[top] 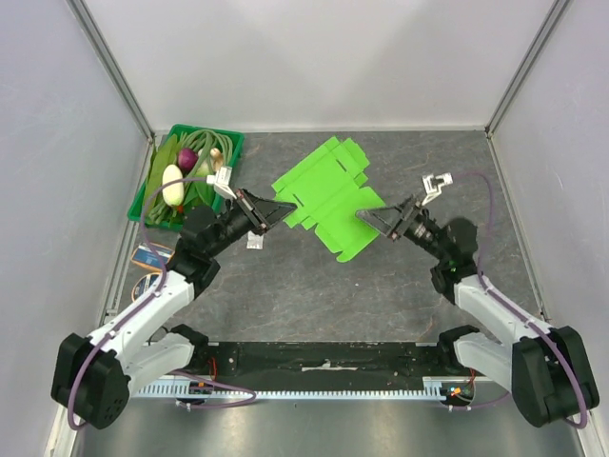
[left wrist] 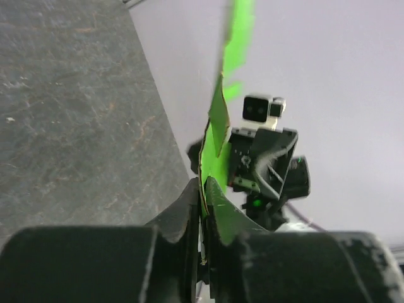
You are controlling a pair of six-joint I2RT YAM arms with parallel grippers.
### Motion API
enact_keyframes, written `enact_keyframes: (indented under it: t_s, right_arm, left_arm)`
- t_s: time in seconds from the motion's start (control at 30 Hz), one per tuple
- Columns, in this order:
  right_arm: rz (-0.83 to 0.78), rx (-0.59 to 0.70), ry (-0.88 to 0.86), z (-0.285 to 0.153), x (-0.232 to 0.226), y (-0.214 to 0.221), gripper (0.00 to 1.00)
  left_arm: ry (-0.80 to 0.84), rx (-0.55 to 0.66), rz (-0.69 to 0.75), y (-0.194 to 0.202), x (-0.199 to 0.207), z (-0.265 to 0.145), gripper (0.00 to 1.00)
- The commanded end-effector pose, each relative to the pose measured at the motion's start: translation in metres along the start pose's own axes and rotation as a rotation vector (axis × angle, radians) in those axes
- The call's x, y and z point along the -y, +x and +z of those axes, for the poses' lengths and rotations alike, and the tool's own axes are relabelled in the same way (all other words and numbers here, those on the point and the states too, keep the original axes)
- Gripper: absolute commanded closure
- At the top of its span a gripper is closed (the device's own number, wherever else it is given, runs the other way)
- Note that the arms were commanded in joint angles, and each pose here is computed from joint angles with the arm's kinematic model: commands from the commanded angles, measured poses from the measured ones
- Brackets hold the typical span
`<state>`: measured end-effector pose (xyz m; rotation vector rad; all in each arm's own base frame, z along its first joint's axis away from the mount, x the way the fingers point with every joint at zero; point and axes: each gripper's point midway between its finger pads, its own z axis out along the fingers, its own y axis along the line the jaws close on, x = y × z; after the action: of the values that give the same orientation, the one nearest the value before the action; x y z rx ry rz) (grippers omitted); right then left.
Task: Fold the paper box
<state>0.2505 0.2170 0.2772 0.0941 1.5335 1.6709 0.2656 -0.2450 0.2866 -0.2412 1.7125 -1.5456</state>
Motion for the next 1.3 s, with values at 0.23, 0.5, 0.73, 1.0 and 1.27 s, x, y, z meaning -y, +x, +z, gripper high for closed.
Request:
enact_keyframes:
  t_s: [0.23, 0.5, 0.73, 1.0, 1.27]
  right_arm:
    - [-0.805, -0.302, 0.799, -0.029, 0.086, -0.09, 0.02]
    - [-1.063, -0.763, -0.081, 0.071, -0.008, 0.024, 0.07]
    - [-0.954, -0.967, -0.298, 0.076, -0.025, 0.072, 0.22]
    - [-0.847, -1.016, -0.429, 0.062, -0.03, 0.097, 0.5]
    - [-0.769, -0.931, -0.246, 0.07, -0.02, 0.092, 1.0]
  left_arm:
    - [-0.32, -0.205, 0.463, 0.005, -0.032, -0.05, 0.98]
    - [-0.208, -0.523, 0.646, 0.042, -0.021, -0.081, 0.98]
    - [-0.067, -0.595, 0.664, 0.053, 0.007, -0.086, 0.97]
    - [-0.008, -0.608, 0.679, 0.053, 0.02, -0.086, 0.96]
    - [-0.014, -0.505, 0.716, 0.039, 0.034, -0.084, 0.53]
